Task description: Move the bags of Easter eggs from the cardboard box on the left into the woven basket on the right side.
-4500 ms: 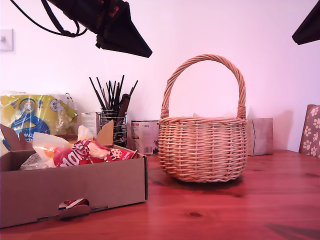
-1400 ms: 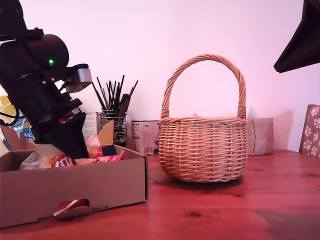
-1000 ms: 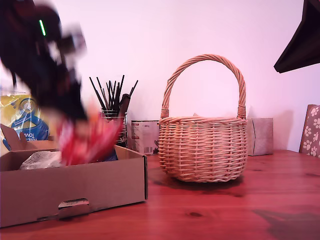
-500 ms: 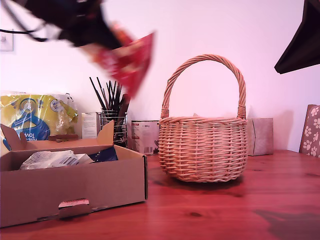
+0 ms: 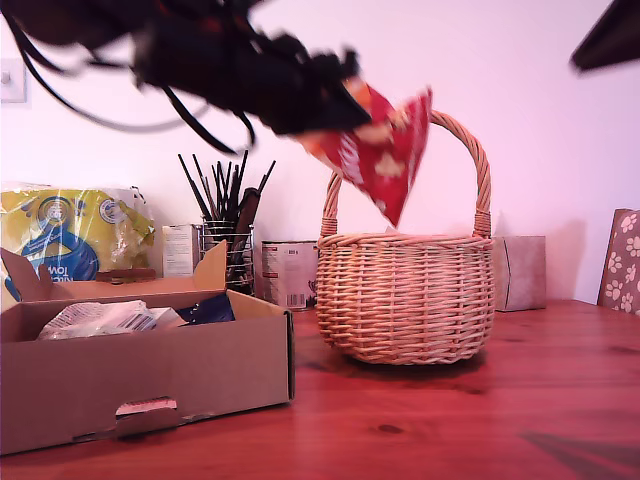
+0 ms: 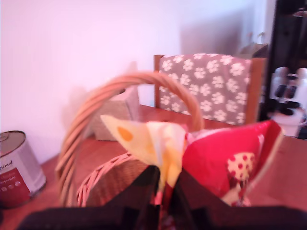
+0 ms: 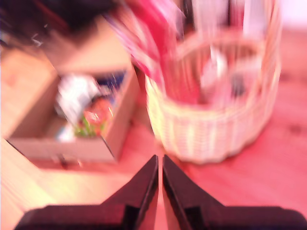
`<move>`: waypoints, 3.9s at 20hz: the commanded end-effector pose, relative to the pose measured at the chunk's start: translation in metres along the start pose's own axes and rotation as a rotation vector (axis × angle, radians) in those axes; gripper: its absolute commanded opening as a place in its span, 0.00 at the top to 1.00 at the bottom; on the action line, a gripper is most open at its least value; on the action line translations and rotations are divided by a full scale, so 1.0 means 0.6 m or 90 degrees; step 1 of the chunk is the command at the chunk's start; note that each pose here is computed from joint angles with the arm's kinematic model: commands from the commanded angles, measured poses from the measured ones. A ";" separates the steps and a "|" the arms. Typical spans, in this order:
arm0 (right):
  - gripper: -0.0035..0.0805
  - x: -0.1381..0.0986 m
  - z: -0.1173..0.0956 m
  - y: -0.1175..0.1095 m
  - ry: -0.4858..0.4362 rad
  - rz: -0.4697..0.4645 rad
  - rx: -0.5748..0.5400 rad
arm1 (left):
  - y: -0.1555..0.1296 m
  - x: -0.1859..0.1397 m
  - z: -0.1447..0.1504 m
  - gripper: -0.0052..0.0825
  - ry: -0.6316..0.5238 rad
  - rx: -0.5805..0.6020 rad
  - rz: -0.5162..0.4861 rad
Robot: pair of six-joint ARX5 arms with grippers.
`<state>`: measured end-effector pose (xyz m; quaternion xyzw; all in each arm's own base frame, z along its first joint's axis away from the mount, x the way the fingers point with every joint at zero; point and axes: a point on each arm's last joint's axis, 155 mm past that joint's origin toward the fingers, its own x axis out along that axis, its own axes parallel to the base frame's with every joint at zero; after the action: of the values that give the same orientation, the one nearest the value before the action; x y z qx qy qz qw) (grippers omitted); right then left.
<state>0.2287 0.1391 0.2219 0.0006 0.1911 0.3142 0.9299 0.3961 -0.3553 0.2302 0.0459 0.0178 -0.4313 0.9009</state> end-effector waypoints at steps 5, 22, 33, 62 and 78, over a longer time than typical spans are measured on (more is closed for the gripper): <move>0.97 -0.022 -0.020 0.015 0.005 0.017 0.004 | 0.026 0.023 -0.005 0.96 -0.031 0.005 0.046; 0.97 -0.029 -0.013 0.052 -0.007 0.090 0.000 | -0.009 0.007 0.011 0.40 0.109 -0.009 0.022; 0.97 -0.028 -0.012 0.051 -0.007 0.088 -0.002 | 0.048 -0.191 -0.058 0.96 0.320 -0.016 0.074; 0.97 -0.028 -0.016 0.051 0.000 0.088 0.003 | 0.205 -0.282 -0.358 0.05 0.621 -0.173 0.301; 0.97 -0.028 -0.030 0.050 0.021 0.087 0.011 | 0.180 -0.302 -0.407 0.68 0.707 -0.201 0.265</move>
<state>0.1932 0.1515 0.2204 0.0147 0.2040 0.3755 0.9040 0.3739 -0.1260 0.0182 0.1260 0.5242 -0.1474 0.8292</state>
